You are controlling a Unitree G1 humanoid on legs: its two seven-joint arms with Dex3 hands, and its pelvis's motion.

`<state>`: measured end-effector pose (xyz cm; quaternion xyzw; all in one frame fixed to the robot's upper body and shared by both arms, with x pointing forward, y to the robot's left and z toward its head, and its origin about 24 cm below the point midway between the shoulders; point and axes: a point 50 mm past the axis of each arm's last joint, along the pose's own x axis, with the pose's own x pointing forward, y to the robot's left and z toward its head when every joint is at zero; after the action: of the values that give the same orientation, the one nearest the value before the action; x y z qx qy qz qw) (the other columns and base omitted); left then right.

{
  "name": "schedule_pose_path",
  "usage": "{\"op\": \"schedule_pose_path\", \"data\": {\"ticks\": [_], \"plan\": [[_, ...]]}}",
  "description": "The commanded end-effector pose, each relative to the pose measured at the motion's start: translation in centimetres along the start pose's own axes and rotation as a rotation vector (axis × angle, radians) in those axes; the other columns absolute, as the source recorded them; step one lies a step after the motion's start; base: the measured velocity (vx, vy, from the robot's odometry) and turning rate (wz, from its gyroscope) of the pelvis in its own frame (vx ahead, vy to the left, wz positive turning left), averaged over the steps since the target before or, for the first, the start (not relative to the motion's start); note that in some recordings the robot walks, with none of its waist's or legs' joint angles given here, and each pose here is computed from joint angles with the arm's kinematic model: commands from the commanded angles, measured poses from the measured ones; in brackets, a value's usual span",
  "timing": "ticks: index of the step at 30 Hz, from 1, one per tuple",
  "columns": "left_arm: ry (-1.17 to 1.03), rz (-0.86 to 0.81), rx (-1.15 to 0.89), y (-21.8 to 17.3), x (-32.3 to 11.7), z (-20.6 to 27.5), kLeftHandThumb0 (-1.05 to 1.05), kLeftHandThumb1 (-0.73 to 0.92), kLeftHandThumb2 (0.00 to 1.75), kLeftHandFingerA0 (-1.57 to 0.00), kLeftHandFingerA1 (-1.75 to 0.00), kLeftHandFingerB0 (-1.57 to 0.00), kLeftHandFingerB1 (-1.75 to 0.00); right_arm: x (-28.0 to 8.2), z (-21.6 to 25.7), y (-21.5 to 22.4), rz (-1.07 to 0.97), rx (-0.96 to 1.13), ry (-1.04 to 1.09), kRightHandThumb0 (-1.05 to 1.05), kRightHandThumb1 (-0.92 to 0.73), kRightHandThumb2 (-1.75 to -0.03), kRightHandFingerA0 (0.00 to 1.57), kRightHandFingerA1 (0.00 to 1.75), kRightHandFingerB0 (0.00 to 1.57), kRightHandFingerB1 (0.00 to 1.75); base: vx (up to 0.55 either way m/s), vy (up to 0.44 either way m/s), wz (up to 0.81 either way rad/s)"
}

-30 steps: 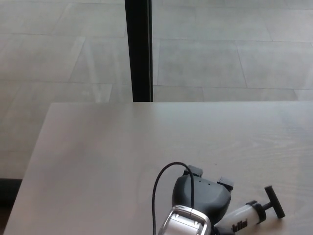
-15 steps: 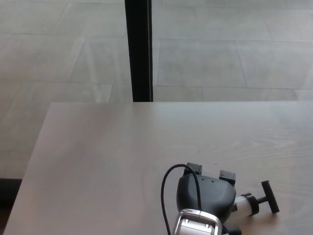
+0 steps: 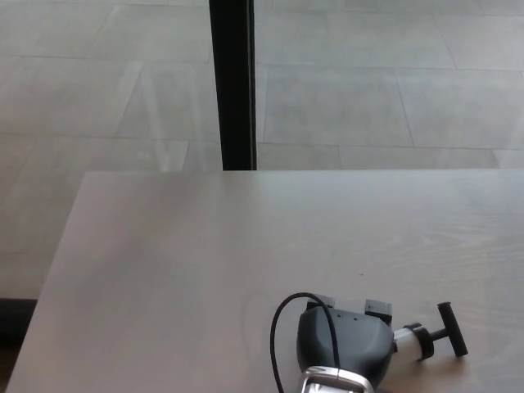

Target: The robot uses its left hand to lift the air pump kept on the middle of the desk and use the right hand to pull out the handle

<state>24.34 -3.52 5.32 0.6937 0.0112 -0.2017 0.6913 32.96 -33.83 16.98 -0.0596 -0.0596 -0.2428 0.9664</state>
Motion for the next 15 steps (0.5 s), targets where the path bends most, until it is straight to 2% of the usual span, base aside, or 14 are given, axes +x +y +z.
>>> {"op": "schedule_pose_path", "data": {"ticks": [1, 2, 6, 7, 8, 9, 10, 11, 12, 13, 14, 15], "plan": [[0.038, 0.0, 0.066, 0.07, 0.31, -0.84, -0.74, 0.76, 0.64, -0.24, -0.61, -0.08, -0.3, 0.2, 0.29, -0.81, -0.028, -0.025, 0.015, -0.45, -0.72, -0.61, 0.51, 0.77, 0.45, 0.46, 0.0, 0.0, 0.0], [0.05, -0.01, 0.06, -0.03, 0.34, -1.13, -0.39, 0.46, 1.05, -0.11, -0.56, 0.0, -0.51, 0.25, 0.19, -0.84, -0.034, -0.026, 0.02, -0.43, -0.72, -0.62, 0.52, 0.78, 0.45, 0.46, 0.0, 0.0, 0.0], [0.053, -0.011, 0.066, -0.11, 0.38, -1.24, -0.38, 0.48, 1.06, -0.12, -0.56, 0.0, -0.5, 0.24, 0.23, -0.77, -0.035, -0.027, 0.024, -0.41, -0.72, -0.62, 0.52, 0.79, 0.46, 0.46, 0.0, 0.0, 0.0], [0.043, 0.007, 0.095, -0.11, 0.38, -1.27, -0.72, 0.61, 0.92, -0.34, -0.66, -0.08, -0.44, 0.25, 0.25, -0.74, -0.038, -0.033, 0.022, -0.4, -0.72, -0.62, 0.52, 0.78, 0.46, 0.46, 0.0, 0.0, 0.0], [0.035, 0.015, 0.12, -0.11, 0.41, -1.24, -0.68, 0.61, 0.95, -0.39, -0.67, -0.08, -0.45, 0.22, 0.3, -0.76, -0.042, -0.039, 0.022, -0.4, -0.72, -0.62, 0.53, 0.77, 0.47, 0.46, 0.0, 0.0, 0.0], [0.021, 0.039, 0.134, -0.26, 0.42, -1.21, -0.49, 0.54, 1.01, -0.67, -0.79, -0.05, -0.48, 0.24, 0.26, -0.8, -0.048, -0.042, 0.021, -0.38, -0.71, -0.62, 0.54, 0.77, 0.47, 0.46, 0.0, 0.0, 0.0], [0.015, 0.05, 0.138, -0.3, 0.43, -1.19, -0.49, 0.54, 1.01, -0.67, -0.79, -0.05, -0.48, 0.26, 0.28, -0.84, -0.052, -0.044, 0.019, -0.38, -0.71, -0.62, 0.54, 0.77, 0.47, 0.46, 0.0, 0.0, 0.0], [0.009, 0.049, 0.141, -0.31, 0.45, -1.17, -0.52, 0.76, 0.62, -0.76, -0.77, -0.2, -0.4, 0.25, 0.27, -0.86, -0.049, -0.041, 0.018, -0.38, -0.71, -0.62, 0.54, 0.79, 0.46, 0.46, 0.0, 0.0, 0.0], [0.0, 0.048, 0.147, -0.33, 0.48, -1.17, -0.52, 0.76, 0.62, -0.76, -0.77, -0.2, -0.4, 0.23, 0.24, -0.88, -0.045, -0.035, 0.017, -0.38, -0.71, -0.62, 0.54, 0.79, 0.46, 0.46, 0.0, 0.0, 0.0], [-0.018, 0.068, 0.142, -0.31, 0.49, -1.24, -0.44, 0.73, 0.62, -0.79, -1.05, -0.22, -0.44, 0.31, 0.34, -0.81, -0.044, -0.04, 0.016, -0.36, -0.72, -0.61, 0.55, 0.79, 0.46, 0.46, 0.0, 0.0, 0.0], [-0.037, 0.069, 0.109, -0.38, 0.5, -1.29, -0.27, 0.62, 0.64, -0.78, -1.43, -0.3, -0.48, 0.26, 0.42, -0.78, -0.038, -0.028, 0.008, -0.34, -0.73, -0.61, 0.54, 0.8, 0.46, 0.47, 0.0, 0.0, 0.0], [-0.037, 0.06, 0.094, -0.4, 0.51, -1.27, -0.23, 0.6, 0.63, -0.75, -1.47, -0.36, -0.47, 0.26, 0.45, -0.78, -0.038, -0.032, 0.009, -0.34, -0.73, -0.62, 0.54, 0.78, 0.45, 0.46, 0.0, 0.0, 0.0]]}}
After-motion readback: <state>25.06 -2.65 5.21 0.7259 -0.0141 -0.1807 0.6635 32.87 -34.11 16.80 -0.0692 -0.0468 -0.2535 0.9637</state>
